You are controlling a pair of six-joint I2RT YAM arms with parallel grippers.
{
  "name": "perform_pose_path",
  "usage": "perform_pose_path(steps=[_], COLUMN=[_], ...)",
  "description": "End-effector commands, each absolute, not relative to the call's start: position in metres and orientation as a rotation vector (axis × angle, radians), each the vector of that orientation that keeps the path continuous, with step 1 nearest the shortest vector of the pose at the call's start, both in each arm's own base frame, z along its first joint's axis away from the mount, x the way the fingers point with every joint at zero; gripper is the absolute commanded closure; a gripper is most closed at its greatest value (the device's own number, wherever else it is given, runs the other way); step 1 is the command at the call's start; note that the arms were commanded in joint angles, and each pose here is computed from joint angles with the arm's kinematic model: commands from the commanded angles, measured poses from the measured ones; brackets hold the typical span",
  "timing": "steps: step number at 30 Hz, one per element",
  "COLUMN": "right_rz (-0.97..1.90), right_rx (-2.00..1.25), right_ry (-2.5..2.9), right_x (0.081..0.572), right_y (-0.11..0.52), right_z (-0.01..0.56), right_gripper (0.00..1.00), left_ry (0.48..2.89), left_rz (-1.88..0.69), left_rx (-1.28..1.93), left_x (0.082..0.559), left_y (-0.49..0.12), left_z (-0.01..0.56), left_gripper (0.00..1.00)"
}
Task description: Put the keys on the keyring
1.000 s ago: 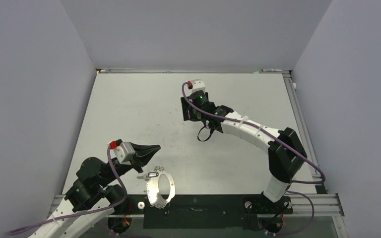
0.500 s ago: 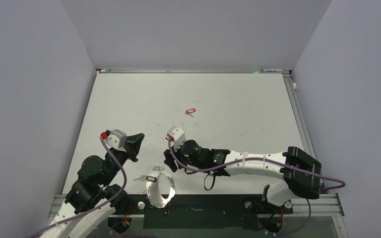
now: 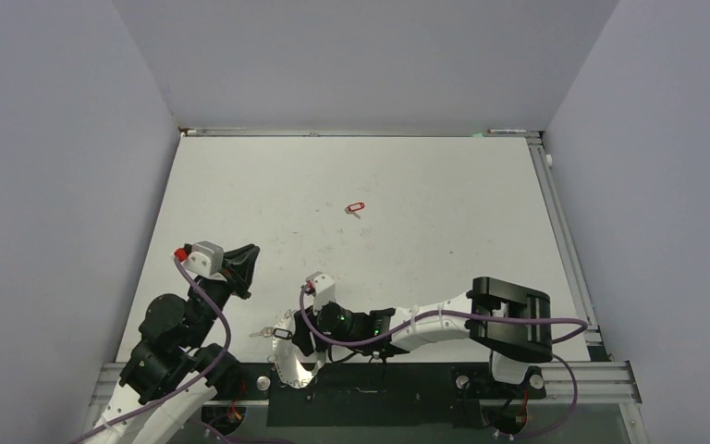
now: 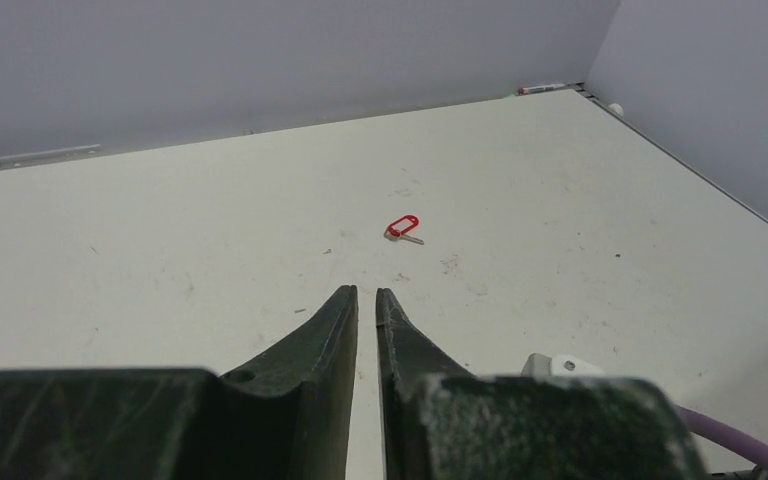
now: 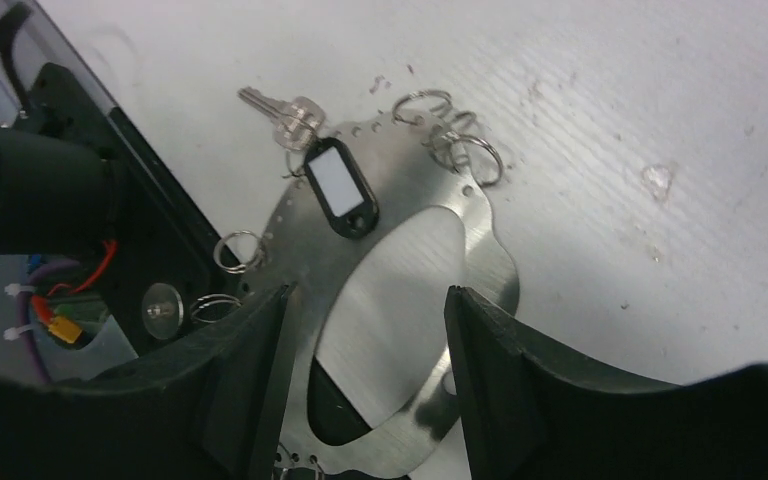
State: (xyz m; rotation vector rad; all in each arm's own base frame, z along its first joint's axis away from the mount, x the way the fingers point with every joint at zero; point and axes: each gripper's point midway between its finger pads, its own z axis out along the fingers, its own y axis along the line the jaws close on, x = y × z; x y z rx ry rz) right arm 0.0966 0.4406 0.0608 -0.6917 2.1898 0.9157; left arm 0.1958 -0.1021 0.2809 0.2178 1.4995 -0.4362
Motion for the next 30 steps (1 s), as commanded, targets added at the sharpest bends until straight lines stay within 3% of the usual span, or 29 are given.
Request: perform_pose_path(steps=[1, 10, 20, 24, 30], right_rz=[0.967, 0.847, 0.588, 0.562, 0.759], right_rx=[-0.52, -0.441, -0.469, -0.62, -0.677], right_ry=[2.282, 2.351, 2.282, 2.258, 2.22], right_x=[0.098, 0.135, 0.195, 0.17, 0.115], right_y=[0.439, 0.396, 0.342, 0.358, 0.409], right_z=[0.044, 0.013, 0.048, 0.07, 0.09], right_gripper=[0.44, 0.44, 0.42, 0.35, 0.36], left_ry=[1.447, 1.453, 1.489, 1.505, 1.491], left_rz=[-0.443, -0.446, -0.478, -0.467, -0.427], left_rx=[0.176, 0.195, 0.263, 0.273, 0.248], left_x=[0.194, 0.195, 0.197, 0.198, 0.2], left_y=[-0.096, -0.1, -0.115, -0.115, -0.107], left_z=[0.299, 0.297, 0.291, 0.29, 0.294], left_gripper=[0.9, 0.87, 0.85, 0.83, 0.83])
